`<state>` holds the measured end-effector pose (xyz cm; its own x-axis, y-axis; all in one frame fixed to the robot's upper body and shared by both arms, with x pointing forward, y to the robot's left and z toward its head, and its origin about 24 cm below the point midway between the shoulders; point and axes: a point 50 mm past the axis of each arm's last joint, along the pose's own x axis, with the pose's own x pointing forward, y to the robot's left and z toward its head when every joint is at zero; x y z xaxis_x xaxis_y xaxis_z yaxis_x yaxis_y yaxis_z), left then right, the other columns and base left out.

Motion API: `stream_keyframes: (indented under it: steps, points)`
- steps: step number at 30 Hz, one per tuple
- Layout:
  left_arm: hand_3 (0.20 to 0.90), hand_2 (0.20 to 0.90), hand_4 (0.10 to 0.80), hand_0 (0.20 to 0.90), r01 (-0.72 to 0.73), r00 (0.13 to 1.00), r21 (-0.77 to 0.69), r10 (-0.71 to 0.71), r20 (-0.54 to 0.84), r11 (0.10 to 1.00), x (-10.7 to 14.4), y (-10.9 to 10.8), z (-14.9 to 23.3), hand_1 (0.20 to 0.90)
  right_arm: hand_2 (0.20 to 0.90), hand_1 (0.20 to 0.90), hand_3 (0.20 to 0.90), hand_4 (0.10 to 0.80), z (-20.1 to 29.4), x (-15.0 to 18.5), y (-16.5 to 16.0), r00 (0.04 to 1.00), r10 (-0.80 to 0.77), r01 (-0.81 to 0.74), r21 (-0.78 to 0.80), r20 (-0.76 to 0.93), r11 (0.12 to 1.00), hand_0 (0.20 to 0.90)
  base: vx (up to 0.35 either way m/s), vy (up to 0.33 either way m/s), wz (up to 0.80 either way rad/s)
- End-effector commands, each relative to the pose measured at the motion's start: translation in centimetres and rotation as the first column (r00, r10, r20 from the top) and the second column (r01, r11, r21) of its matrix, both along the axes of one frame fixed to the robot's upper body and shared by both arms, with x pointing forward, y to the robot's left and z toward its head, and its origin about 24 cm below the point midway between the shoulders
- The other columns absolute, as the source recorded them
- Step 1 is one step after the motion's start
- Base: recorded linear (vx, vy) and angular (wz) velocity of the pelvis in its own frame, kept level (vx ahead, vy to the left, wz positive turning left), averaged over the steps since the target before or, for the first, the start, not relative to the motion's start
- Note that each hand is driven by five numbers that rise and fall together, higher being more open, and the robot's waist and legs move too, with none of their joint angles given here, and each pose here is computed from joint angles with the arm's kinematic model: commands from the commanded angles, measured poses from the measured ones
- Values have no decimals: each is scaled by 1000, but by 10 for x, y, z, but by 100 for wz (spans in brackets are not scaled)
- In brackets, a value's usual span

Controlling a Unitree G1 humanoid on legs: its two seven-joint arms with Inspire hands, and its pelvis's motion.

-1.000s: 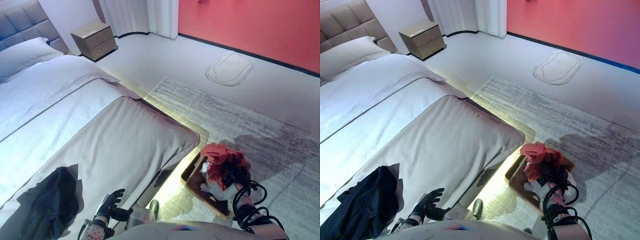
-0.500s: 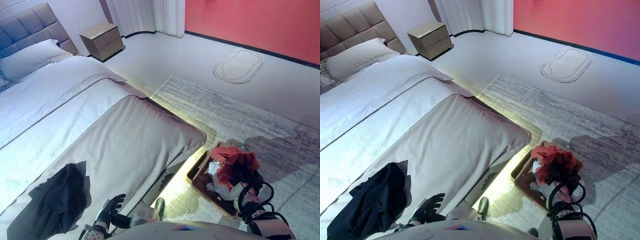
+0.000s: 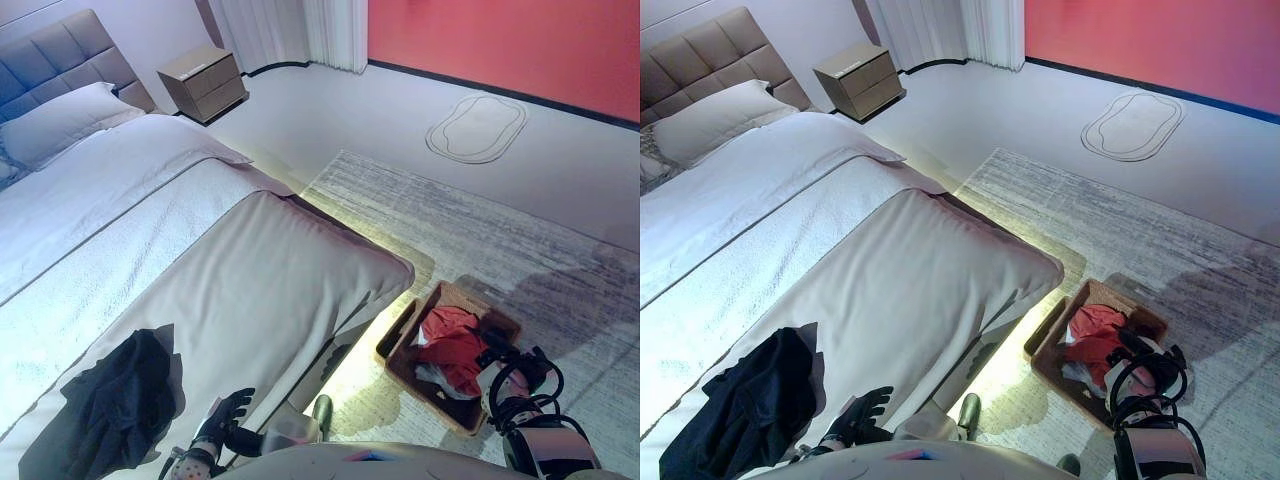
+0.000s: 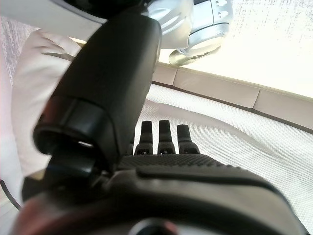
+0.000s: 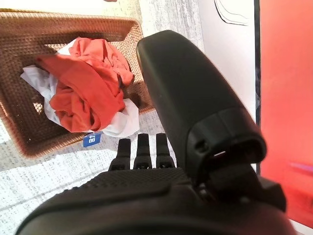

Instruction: Pick up the clothes from the bed and place them into the basket

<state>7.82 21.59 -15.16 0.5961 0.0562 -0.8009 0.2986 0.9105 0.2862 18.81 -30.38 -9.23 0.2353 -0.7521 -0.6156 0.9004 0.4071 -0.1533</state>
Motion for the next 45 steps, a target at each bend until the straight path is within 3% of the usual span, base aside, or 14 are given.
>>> stream_keyframes:
  steps: [1,15,22,29,32,35,41,45]
  points:
    - [900,900,800,900,54,997,1,-54,52,999,23,-2,4,900,900,900,900,800,36,43,-10,985,60,-45,-96,164,994,900,0,0,0]
    - [900,900,800,900,9,998,9,-10,57,1000,34,5,7,900,900,900,900,800,19,42,20,971,203,-197,-60,123,979,900,-41,-13,6]
    - [900,900,800,900,-51,997,21,49,64,998,38,18,10,900,900,900,900,800,18,54,39,926,362,-357,-66,110,932,900,-55,-48,15]
    - [900,900,800,900,-45,999,55,43,33,997,22,29,8,900,900,900,900,800,18,63,58,846,528,-521,-95,73,848,900,7,-38,39]
    - [900,900,800,900,47,998,43,-48,34,998,39,18,10,900,900,900,900,800,23,61,41,845,532,-524,-116,54,844,900,-199,171,131]
    - [900,900,800,900,8,997,27,-10,78,1000,64,10,15,900,900,900,900,800,30,66,32,795,605,-595,-140,46,792,900,-105,290,172]
    - [900,900,800,900,30,992,43,-35,121,999,78,4,20,900,900,900,900,800,35,74,40,724,690,-677,-170,23,716,900,58,209,43]
    - [900,900,800,900,50,990,50,-56,132,998,90,6,25,900,900,900,900,800,35,73,38,731,683,-674,-154,2,722,900,103,258,77]
